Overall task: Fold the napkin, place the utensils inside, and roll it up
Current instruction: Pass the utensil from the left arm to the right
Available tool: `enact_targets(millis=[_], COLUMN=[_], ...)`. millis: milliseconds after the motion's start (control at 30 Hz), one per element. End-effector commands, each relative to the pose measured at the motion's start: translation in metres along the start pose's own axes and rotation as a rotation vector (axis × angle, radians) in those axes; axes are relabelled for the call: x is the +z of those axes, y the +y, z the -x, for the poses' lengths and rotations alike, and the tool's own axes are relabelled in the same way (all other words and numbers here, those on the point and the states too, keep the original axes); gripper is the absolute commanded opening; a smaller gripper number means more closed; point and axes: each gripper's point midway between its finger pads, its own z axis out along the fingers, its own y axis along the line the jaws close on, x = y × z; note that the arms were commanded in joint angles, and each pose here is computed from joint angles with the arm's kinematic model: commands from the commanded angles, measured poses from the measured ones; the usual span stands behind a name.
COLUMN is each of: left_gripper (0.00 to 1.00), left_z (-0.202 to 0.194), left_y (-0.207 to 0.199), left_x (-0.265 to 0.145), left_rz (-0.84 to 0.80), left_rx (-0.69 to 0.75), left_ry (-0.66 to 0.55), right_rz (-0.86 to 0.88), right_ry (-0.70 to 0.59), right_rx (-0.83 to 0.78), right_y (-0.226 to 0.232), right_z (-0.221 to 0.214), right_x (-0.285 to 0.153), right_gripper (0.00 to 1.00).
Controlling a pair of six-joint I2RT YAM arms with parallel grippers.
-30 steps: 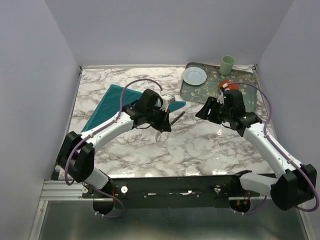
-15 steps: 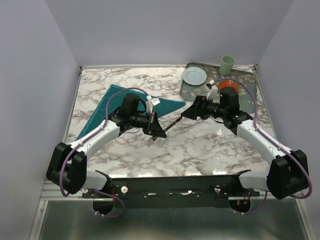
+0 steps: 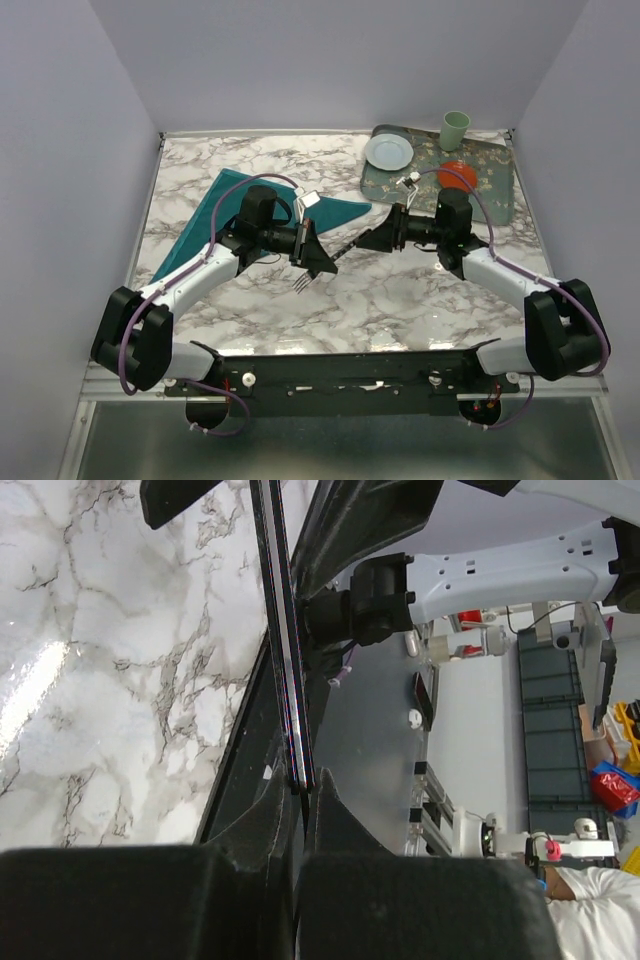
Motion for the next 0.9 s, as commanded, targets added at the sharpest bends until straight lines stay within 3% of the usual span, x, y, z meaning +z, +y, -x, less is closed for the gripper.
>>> enact_targets(millis=[0, 233, 300, 367, 433, 467, 567, 600, 633, 667, 767, 867], left_gripper=[0.0, 0.0, 0.0, 0.0, 0.0, 0.0, 0.0, 0.08, 0.2, 0.38, 0.48, 0.5], left_z=[0.0, -0.005, -0.005, -0.005, -0.005, -0.006, -0.002, -0.007, 0.005, 0.003, 0.036, 0.064], left_y=[-0.013, -0.01, -0.012, -0.012, -0.013, -0.013, -0.007, 0.002, 0.004, 0.035, 0.026, 0.011], left_x=[-0.002, -0.003, -0.003, -0.003, -0.004, -0.004, -0.003, -0.005, -0.008, -0.018, -0.041, -0.061], left_rz=[-0.062, -0.066, -0.07, -0.07, -0.074, -0.073, -0.039, 0.03, 0.099, 0.3, 0.482, 0.678], left_rx=[0.023, 0.011, 0.02, 0.015, 0.018, 0.017, 0.046, 0.001, 0.054, 0.067, 0.235, 0.433], left_ry=[0.019, 0.032, 0.032, 0.032, 0.034, 0.035, 0.015, 0.023, -0.001, -0.008, -0.128, -0.217], right_rz=[0.133, 0.162, 0.173, 0.185, 0.19, 0.191, 0.191, 0.183, 0.179, 0.176, 0.134, 0.069], right_ry=[-0.005, -0.006, -0.003, 0.002, 0.0, 0.003, 0.003, -0.003, -0.006, -0.013, -0.03, -0.028], right_rx=[-0.06, -0.063, -0.071, -0.067, -0.064, -0.06, -0.038, -0.029, -0.009, -0.001, 0.042, 0.126], right_y=[0.023, 0.026, 0.028, 0.029, 0.029, 0.028, 0.026, 0.025, 0.025, 0.025, 0.022, 0.017], right_z=[0.002, 0.005, 0.005, 0.006, 0.007, 0.006, 0.004, 0.005, 0.005, 0.005, 0.006, 0.006], right_x=[0.001, 0.002, 0.002, 0.003, 0.003, 0.003, 0.004, 0.005, 0.005, 0.004, 0.004, 0.008], right_gripper=[0.65, 0.64, 0.56, 0.41, 0.35, 0.23, 0.01, 0.01, 0.01, 0.01, 0.01, 0.01])
